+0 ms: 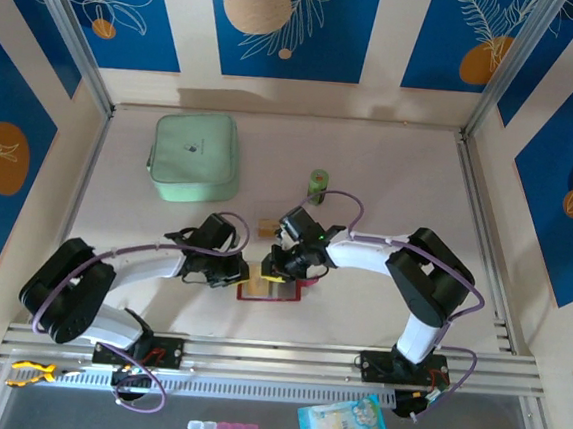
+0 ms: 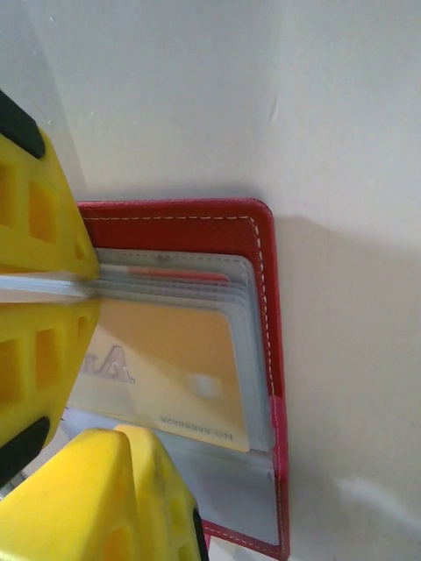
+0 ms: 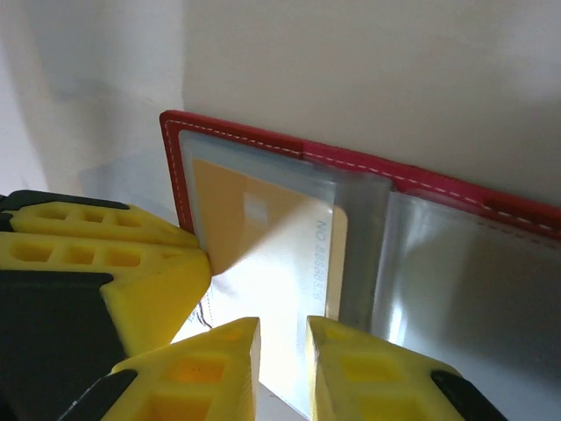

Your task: Take the credit cards out of the card holder

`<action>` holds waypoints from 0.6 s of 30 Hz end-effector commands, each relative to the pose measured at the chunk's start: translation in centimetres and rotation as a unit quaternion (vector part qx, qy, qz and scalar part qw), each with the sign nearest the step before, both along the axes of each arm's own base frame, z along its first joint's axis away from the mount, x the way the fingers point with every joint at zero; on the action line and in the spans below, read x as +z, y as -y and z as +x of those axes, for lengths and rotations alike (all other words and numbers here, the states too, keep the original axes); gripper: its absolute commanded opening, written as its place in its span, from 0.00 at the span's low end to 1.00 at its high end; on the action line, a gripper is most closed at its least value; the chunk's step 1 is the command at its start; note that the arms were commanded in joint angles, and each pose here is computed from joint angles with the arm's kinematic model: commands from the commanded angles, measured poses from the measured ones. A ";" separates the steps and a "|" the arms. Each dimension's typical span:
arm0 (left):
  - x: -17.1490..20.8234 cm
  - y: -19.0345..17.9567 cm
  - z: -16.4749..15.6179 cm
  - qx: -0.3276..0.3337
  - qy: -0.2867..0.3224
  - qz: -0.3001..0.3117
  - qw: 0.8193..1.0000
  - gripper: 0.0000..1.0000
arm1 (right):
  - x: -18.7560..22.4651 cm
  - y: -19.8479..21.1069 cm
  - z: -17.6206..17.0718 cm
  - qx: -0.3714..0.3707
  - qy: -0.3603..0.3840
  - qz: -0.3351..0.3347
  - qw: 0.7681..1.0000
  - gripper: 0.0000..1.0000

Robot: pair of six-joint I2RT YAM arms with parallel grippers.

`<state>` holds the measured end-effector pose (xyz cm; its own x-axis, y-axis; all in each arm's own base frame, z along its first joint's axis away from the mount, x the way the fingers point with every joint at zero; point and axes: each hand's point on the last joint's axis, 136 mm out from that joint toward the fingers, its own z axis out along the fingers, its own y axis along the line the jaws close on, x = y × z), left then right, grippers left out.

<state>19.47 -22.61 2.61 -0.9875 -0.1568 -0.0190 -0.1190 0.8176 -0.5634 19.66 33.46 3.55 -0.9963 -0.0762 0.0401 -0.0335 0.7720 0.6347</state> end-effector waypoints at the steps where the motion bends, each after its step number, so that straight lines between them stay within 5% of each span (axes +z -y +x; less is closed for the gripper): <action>1: -0.9 -0.5 -0.6 -0.011 -0.009 0.009 1.000 0.14 | 0.2 1.0 -0.2 -0.009 0.001 -0.012 1.000 0.22; 18: -1.5 -0.7 -0.8 -0.006 -0.015 0.016 1.000 0.12 | -1.6 0.9 -0.9 0.001 -0.023 -0.018 1.000 0.21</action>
<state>19.67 -22.84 2.64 -0.9875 -0.1555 -0.0265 -0.1123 0.8110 -0.5742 19.59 32.95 3.06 -0.9968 -0.0670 0.0428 -0.0264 0.7863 0.6172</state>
